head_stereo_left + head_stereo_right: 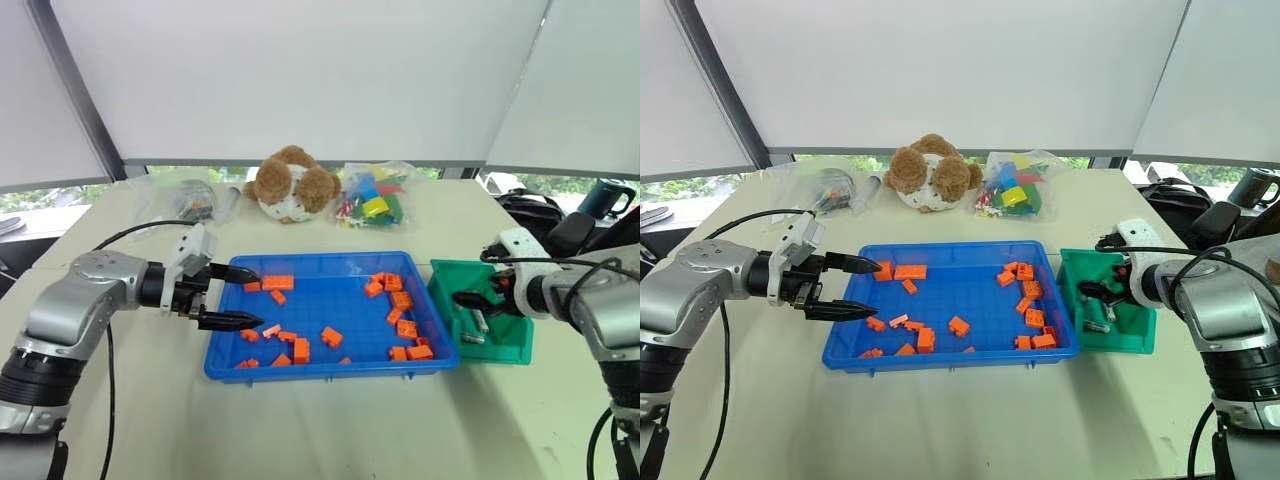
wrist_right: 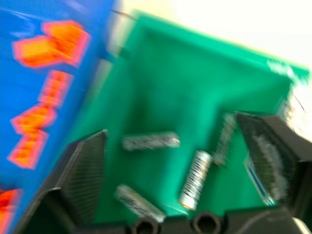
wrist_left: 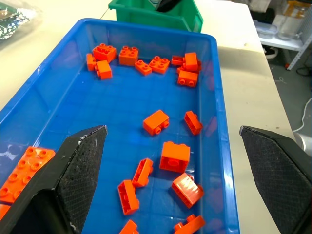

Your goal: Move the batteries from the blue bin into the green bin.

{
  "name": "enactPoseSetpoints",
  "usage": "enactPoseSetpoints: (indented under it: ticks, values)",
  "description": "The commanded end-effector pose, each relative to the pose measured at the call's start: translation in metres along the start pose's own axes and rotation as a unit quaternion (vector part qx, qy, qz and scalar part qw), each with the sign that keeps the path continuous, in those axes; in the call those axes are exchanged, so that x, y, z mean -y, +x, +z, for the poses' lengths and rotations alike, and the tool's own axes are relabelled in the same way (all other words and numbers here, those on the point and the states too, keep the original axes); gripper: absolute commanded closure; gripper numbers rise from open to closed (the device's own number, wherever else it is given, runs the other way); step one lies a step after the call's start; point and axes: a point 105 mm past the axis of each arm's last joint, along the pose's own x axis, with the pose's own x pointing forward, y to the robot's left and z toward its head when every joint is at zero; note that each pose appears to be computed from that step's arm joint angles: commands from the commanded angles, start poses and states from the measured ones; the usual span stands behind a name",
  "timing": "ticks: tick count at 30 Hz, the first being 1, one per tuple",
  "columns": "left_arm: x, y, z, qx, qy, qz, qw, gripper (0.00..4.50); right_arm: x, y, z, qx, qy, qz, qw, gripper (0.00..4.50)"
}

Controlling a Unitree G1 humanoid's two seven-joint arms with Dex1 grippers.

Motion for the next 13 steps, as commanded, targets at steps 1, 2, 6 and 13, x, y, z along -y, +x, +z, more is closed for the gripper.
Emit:
enactPoseSetpoints:
  ticks: [1,2,6,13]
  values:
    - [0.0,-0.005,0.011,0.003,0.019,0.006,1.0,0.0,-0.03,-0.027,0.041,0.083,-0.069,0.082,0.991,0.09]
    - [0.0,-0.006,0.012,0.003,0.019,0.007,1.0,0.0,-0.04,-0.032,0.045,0.09,-0.084,0.11,0.986,0.09]
    - [0.0,-0.008,0.014,0.005,0.016,0.009,1.0,0.0,-0.073,-0.045,0.051,0.097,-0.134,0.184,0.969,0.09]
    - [0.001,-0.012,0.014,0.006,-0.003,0.01,1.0,0.0,-0.1,-0.059,0.045,0.087,-0.167,0.242,0.952,0.09]
